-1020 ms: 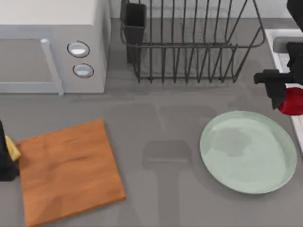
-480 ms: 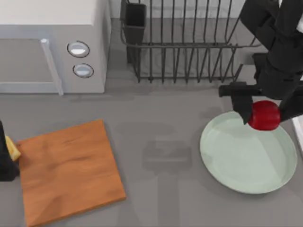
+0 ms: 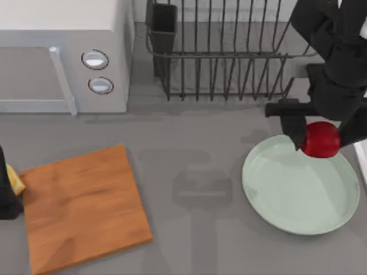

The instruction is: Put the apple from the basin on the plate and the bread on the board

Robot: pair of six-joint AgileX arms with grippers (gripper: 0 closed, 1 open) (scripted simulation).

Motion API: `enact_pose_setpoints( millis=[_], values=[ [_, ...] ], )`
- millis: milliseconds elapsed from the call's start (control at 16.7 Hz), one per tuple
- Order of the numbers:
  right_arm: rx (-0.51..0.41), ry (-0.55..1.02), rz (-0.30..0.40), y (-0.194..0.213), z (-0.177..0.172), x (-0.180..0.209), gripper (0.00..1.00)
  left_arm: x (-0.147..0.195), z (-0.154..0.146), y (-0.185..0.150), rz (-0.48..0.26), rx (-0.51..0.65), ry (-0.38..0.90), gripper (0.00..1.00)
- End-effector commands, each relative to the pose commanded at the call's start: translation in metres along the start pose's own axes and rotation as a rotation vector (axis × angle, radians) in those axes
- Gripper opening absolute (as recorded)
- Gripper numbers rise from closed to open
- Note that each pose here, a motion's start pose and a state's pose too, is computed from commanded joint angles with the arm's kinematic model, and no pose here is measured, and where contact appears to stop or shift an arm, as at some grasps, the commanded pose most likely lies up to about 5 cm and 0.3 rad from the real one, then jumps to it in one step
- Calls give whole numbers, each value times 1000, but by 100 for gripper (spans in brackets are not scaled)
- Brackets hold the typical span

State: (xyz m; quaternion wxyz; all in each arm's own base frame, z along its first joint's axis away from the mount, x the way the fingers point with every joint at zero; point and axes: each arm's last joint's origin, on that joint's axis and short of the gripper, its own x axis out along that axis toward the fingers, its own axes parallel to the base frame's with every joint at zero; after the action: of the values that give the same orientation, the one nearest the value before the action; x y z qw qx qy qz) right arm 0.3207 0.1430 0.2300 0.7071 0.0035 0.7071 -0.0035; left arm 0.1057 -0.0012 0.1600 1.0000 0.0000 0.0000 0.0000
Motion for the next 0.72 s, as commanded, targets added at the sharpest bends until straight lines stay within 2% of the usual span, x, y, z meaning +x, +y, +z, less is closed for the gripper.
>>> enact_pose_setpoints(
  millis=[540, 720],
  values=[
    [0, 0, 0, 0, 0, 0, 98, 0, 0, 0, 0, 0, 0, 100],
    [0, 0, 0, 0, 0, 0, 100, 0, 0, 0, 0, 0, 0, 100]
  ],
)
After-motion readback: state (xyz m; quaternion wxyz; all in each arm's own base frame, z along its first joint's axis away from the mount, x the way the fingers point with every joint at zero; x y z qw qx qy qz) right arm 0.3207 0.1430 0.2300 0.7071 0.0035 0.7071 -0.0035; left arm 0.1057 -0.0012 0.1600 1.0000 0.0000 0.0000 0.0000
